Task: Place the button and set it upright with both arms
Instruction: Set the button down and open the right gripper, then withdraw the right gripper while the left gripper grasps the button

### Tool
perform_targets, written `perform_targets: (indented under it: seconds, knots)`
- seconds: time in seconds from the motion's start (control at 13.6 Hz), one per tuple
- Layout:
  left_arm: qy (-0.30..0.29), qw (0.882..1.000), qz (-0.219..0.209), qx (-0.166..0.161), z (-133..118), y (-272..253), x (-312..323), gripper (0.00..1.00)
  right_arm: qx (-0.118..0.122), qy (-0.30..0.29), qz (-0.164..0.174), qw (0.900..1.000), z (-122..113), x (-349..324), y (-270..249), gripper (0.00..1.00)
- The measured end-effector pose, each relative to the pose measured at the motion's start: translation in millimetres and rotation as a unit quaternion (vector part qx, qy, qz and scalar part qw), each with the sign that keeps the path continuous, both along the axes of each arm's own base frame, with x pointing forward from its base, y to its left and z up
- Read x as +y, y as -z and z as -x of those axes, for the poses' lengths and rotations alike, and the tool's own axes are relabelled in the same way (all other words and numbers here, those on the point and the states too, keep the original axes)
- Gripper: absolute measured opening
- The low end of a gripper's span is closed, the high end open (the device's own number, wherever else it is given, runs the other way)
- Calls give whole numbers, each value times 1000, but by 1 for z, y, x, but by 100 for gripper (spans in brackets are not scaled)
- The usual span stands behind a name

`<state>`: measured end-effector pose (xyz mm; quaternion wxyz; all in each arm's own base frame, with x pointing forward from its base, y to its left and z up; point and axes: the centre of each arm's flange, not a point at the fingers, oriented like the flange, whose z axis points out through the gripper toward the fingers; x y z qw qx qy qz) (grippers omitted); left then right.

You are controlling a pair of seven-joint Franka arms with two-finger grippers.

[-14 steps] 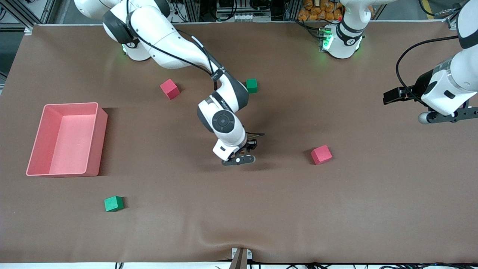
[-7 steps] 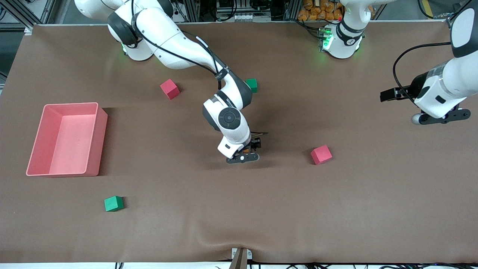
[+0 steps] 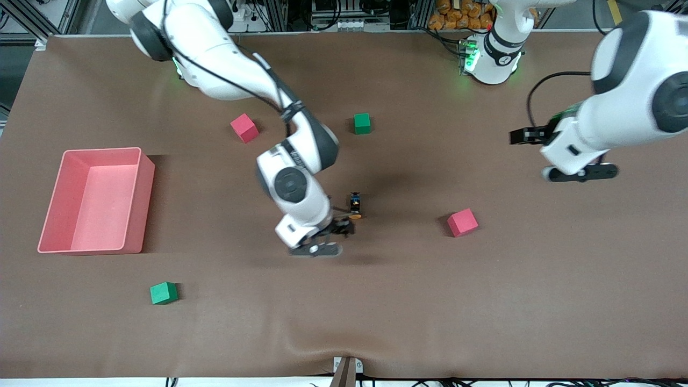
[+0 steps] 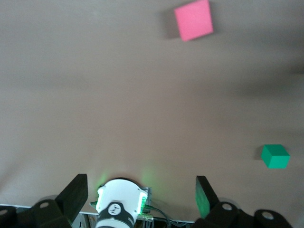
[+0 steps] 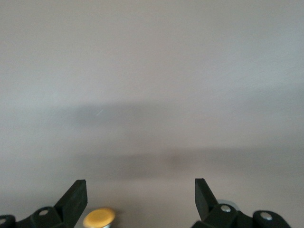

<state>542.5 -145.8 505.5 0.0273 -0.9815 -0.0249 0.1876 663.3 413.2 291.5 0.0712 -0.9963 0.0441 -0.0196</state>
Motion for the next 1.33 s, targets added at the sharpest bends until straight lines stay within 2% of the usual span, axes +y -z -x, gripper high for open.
perform_targets:
  seconds: [0.15, 0.3, 0.44, 0.59, 0.66, 0.81, 0.96, 1.18, 1.33]
  knots:
    - [-3, 1000, -7, 10, 5, 13, -47, 100, 32, 34, 13, 999, -30, -76, -28, 100]
    - [-5, 1000, -14, 22, 8, 33, -97, 100, 49, 47, 15, 998, -50, -152, -73, 100]
    - [-9, 999, -23, 31, 7, 58, -146, 100, 65, 55, 15, 996, -51, -218, -132, 100]
    - [-11, 999, -27, 31, 2, 84, -193, 100, 86, 38, 18, 995, -40, -276, -179, 100]
    - [-11, 999, -24, 27, -1, 98, -213, 100, 88, 32, 16, 995, -36, -305, -197, 100]
    - [-14, 1000, -4, 17, -7, 129, -245, 100, 78, 30, 11, 996, -27, -362, -231, 100]
    - [-20, 1000, 12, 5, -13, 158, -263, 100, 64, 44, 23, 997, -12, -396, -261, 100]
    - [-22, 999, 34, -15, -17, 190, -284, 100, 51, 62, 35, 996, 25, -397, -300, 100]
    - [-22, 998, 47, -27, -17, 207, -296, 100, 30, 70, 34, 997, 52, -398, -318, 100]
